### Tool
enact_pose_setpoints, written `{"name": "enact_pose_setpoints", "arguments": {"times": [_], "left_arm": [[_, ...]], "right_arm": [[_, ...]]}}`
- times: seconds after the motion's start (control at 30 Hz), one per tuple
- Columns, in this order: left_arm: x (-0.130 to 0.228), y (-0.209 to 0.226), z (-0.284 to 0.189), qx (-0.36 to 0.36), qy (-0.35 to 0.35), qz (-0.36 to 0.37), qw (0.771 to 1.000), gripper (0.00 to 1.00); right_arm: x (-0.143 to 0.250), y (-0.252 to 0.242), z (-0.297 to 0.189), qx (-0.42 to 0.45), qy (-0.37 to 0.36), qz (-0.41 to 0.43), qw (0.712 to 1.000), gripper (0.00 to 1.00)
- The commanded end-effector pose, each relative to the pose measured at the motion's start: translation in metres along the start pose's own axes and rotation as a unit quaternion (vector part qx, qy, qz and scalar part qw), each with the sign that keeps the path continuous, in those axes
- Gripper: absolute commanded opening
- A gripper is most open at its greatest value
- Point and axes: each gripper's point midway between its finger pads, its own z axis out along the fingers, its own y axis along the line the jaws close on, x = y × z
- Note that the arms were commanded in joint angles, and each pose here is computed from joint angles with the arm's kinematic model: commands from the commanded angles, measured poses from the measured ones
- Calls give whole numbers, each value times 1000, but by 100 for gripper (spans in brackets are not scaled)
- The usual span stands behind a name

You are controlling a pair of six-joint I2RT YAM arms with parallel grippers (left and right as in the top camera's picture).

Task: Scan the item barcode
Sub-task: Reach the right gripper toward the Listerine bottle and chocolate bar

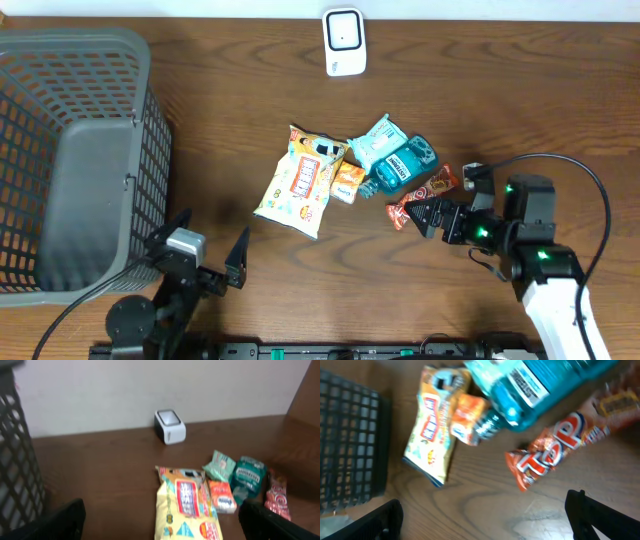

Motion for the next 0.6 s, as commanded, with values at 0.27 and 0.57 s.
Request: {"name": "enact_pose_setpoints", "arguments": {"times": [0.27, 0.57], "left_arm": [[45, 2, 14, 13, 46, -27, 998, 98], [69, -4, 25, 47, 51, -38, 997, 98]], "right_arm": [[7, -6, 31, 118, 13, -46, 992, 97], [3, 0, 31, 255, -63, -134, 956, 99]]}}
